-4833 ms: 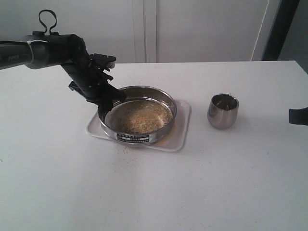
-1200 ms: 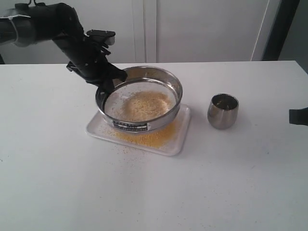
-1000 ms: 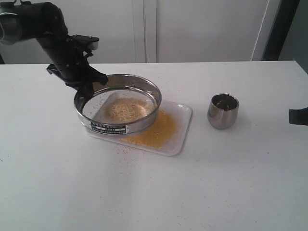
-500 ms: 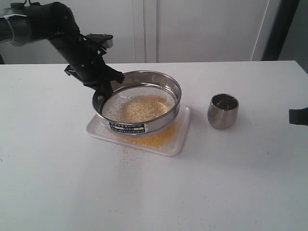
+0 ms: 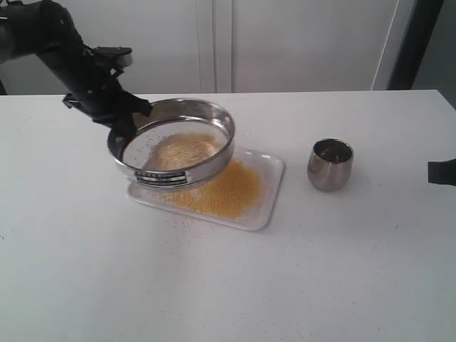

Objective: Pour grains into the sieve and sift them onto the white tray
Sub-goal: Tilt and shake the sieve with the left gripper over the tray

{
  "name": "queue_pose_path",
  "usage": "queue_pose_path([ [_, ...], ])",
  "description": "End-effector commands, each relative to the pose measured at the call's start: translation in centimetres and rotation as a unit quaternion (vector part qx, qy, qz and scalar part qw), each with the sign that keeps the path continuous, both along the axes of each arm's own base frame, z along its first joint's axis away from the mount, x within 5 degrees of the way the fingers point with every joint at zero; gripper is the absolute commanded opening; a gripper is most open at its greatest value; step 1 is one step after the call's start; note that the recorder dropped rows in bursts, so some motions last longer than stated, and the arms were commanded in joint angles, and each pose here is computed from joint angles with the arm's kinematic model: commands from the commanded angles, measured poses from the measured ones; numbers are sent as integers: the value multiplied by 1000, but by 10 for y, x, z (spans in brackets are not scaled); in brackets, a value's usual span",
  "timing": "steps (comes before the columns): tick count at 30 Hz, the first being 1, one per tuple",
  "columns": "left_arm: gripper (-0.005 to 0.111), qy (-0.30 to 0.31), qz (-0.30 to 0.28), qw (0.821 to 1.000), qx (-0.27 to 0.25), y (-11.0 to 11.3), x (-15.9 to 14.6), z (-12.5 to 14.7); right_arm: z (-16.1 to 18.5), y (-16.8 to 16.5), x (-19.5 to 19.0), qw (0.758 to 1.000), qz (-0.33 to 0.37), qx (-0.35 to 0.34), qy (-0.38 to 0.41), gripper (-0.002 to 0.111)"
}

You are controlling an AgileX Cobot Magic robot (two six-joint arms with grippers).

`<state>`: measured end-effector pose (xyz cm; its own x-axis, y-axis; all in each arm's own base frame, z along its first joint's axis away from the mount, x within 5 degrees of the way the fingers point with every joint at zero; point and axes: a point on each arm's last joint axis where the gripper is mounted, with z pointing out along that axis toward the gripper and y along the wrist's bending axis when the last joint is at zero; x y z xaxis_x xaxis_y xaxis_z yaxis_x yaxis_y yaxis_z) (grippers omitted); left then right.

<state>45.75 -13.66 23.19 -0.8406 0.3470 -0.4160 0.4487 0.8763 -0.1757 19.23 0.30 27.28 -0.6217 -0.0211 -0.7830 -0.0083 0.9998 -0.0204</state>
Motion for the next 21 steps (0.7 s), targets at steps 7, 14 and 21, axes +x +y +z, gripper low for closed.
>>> queue_pose_path([
  [7,0,-14,28,999,-16,-1,0,11,1,-2,-1,1000,-3,-2,-7,0],
  [14,0,-41,-25,999,-18,-17,-2,12,1,-2,-1,1000,-3,-2,-7,0],
  [21,0,-49,-175,983,-34,-34,-14,13,1,-2,-1,1000,-3,-2,-7,0],
])
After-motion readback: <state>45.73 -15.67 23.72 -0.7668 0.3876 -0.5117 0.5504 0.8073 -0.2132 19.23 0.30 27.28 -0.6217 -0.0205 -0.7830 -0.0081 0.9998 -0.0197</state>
